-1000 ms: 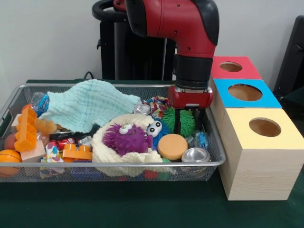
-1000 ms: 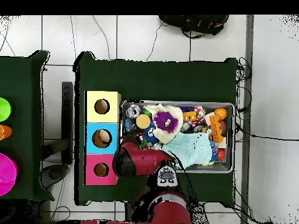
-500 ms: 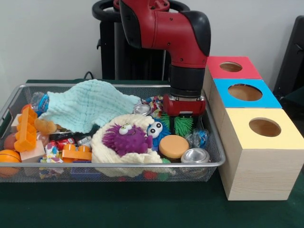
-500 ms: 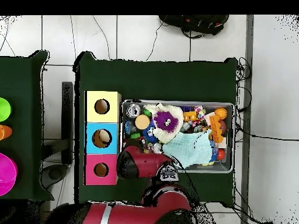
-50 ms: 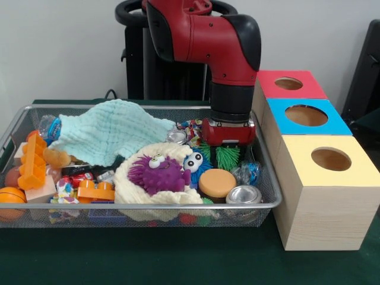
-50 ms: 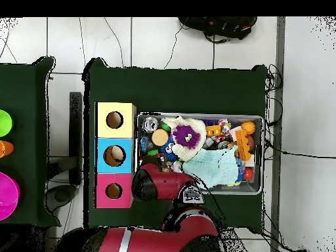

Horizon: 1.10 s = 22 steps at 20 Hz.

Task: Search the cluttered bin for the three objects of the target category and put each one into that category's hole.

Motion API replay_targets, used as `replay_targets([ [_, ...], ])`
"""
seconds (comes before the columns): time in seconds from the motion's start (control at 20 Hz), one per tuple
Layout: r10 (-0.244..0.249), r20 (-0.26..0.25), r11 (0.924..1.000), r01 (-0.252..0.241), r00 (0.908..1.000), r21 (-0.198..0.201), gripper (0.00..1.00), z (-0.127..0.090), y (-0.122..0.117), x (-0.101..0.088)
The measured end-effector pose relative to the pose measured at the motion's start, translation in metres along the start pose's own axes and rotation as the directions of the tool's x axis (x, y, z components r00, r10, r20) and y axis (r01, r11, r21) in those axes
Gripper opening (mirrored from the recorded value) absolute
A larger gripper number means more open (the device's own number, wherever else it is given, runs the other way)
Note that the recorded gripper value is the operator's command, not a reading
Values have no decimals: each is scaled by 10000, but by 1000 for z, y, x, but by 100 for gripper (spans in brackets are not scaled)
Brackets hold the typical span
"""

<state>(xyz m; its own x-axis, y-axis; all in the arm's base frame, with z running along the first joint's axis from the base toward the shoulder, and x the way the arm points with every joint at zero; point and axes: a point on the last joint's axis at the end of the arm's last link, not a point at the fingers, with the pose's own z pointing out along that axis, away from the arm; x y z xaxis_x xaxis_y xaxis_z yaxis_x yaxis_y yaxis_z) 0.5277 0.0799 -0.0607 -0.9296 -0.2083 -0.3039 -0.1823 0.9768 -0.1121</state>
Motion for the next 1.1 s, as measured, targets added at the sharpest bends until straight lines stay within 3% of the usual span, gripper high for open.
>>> replay_targets([
  [0.2, 182, -310, 9998, -183, 9994, -33, 100, -15, -8, -5],
  [0.4, 395, -1332, 9992, -398, 9903, -1, 100, -51, -14, -24],
  [0.65, 518, -2536, 9983, -573, 9659, -143, 100, -89, -4, -41],
  [0.75, 517, -3018, 9979, -614, 9520, -227, 100, -105, 2, -48],
  [0.95, 553, -3365, 9972, -689, 9400, -286, 100, -122, 5, -56],
  [1.1, 641, -3292, 9967, -772, 9421, -266, 100, -129, 3, -66],
])
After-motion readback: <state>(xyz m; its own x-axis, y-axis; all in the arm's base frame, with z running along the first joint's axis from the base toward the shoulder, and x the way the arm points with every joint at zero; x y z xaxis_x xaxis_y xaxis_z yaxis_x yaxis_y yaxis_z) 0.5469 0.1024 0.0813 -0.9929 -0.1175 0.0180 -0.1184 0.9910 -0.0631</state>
